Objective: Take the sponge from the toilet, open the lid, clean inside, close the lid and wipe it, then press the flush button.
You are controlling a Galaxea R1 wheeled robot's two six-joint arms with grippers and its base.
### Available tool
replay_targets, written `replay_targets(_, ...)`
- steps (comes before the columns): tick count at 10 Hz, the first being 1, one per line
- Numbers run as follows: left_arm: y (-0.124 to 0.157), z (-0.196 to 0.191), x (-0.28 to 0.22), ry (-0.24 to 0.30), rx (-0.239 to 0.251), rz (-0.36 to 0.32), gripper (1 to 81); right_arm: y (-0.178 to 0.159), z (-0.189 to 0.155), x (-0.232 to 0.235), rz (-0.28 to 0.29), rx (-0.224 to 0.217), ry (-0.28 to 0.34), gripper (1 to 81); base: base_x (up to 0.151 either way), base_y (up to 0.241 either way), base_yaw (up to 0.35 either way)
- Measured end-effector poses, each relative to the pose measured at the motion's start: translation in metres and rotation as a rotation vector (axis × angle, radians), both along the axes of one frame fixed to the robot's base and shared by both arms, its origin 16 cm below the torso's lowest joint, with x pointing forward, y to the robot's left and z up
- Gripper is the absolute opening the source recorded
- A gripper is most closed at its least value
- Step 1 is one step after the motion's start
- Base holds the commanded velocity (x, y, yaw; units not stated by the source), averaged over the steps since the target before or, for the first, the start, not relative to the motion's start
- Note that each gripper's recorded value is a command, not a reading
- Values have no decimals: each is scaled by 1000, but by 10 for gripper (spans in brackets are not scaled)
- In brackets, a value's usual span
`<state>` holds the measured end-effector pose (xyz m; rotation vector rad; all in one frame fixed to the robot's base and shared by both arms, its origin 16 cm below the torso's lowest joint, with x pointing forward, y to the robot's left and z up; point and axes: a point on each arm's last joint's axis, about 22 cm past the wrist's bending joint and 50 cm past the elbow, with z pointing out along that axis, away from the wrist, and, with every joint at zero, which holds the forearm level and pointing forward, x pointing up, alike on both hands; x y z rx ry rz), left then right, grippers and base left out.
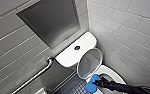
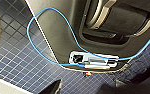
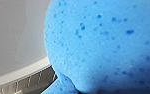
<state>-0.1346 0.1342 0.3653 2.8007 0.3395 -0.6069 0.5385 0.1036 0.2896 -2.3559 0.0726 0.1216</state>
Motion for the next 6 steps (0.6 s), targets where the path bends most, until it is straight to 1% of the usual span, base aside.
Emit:
replay_targets(1, 0, 0, 0, 0, 0, 0, 811, -4, 6, -5, 21, 16, 0, 10, 0, 0, 0)
replay_targets(3, 0, 0, 0, 0, 0, 0, 811, -24, 17, -46, 100, 25, 52, 10, 0, 0, 0)
replay_targets(4, 0, 0, 0, 0, 0, 0, 811, -42, 20, -58, 125, 21, 71, 10, 0, 0, 0)
replay_targets(6, 0, 0, 0, 0, 0, 0, 811, -85, 17, -62, 127, -10, 76, 10, 0, 0, 0)
